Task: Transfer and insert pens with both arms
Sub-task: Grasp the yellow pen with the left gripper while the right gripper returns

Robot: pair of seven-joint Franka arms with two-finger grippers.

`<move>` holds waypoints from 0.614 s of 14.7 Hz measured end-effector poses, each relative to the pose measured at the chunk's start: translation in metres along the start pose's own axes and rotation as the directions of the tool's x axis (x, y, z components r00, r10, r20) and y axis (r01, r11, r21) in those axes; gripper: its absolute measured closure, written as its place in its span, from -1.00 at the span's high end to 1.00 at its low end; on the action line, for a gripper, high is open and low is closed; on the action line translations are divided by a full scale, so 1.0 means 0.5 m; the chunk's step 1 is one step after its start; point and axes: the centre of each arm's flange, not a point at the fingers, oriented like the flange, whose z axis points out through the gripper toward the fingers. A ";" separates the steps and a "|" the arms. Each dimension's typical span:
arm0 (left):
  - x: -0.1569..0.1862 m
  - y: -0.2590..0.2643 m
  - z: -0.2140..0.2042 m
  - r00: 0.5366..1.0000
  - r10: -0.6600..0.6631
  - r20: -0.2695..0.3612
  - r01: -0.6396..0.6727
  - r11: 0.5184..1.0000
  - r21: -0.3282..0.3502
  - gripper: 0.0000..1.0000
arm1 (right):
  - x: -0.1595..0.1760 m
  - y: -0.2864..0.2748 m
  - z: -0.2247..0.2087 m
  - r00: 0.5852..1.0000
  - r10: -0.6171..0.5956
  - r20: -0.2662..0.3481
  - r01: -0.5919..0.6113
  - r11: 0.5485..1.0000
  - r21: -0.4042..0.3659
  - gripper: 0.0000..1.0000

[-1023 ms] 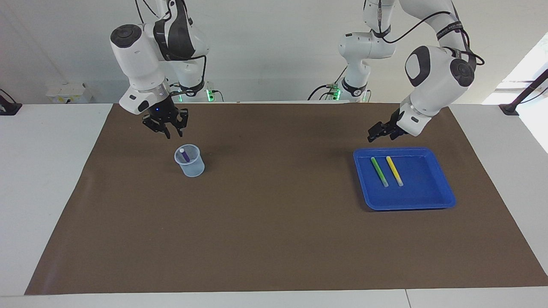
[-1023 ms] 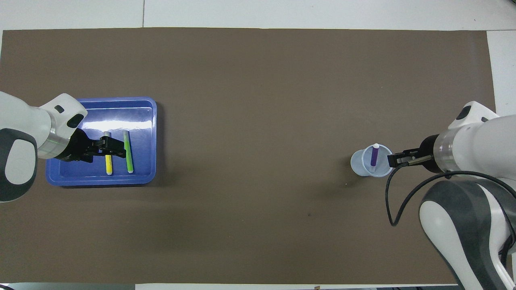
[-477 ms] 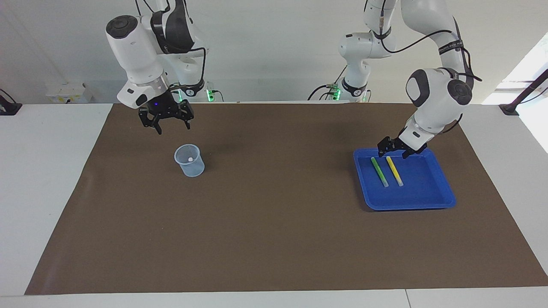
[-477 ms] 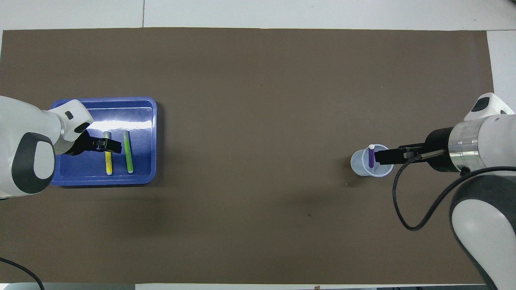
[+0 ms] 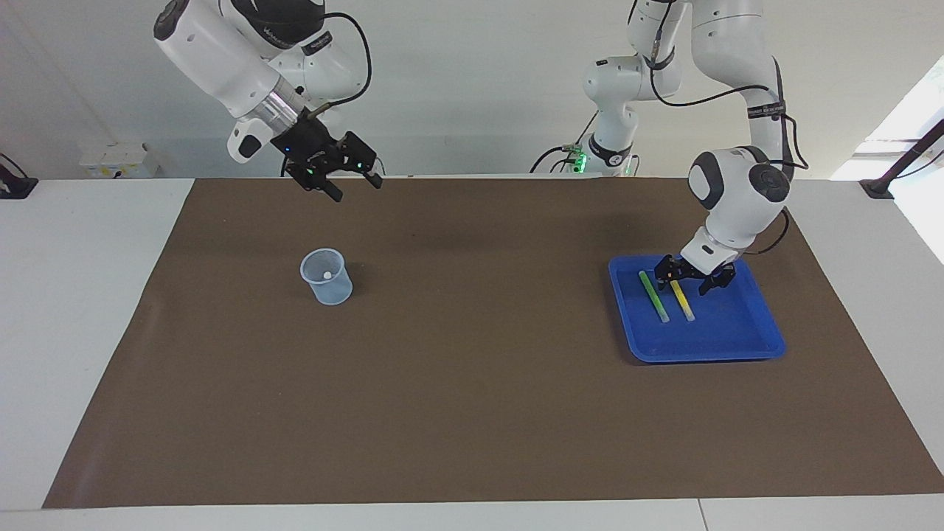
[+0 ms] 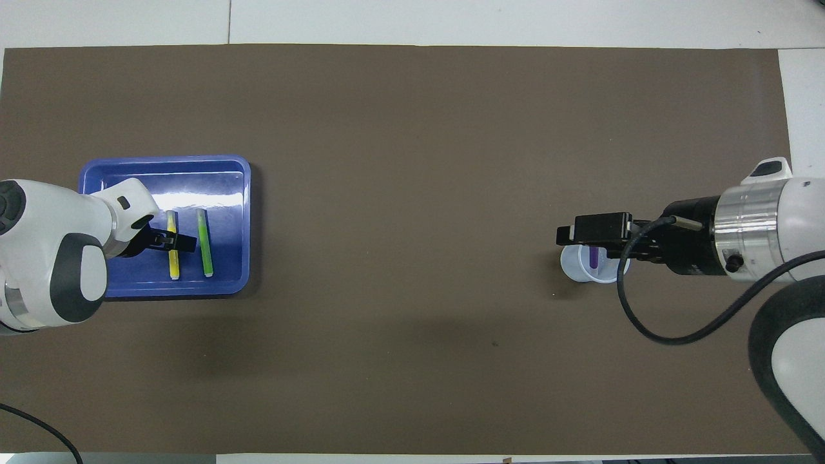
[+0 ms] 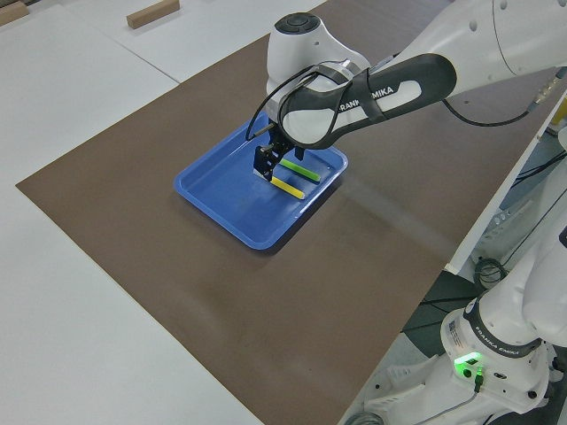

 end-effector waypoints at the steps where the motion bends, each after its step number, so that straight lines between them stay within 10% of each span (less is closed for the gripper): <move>1: 0.000 -0.003 0.005 1.000 -0.003 0.001 0.003 1.000 0.000 0.98 | -0.005 -0.020 0.006 0.999 0.038 -0.009 -0.038 0.999 0.024 1.00; 6: 0.004 -0.015 0.032 1.000 -0.014 -0.002 0.014 1.000 0.003 0.71 | -0.038 -0.133 0.054 0.968 0.242 -0.061 -0.230 0.959 0.165 1.00; 9: 0.010 -0.021 0.028 1.000 -0.017 -0.011 0.017 1.000 0.006 0.12 | -0.059 -0.182 0.082 0.940 0.332 -0.075 -0.306 0.921 0.240 1.00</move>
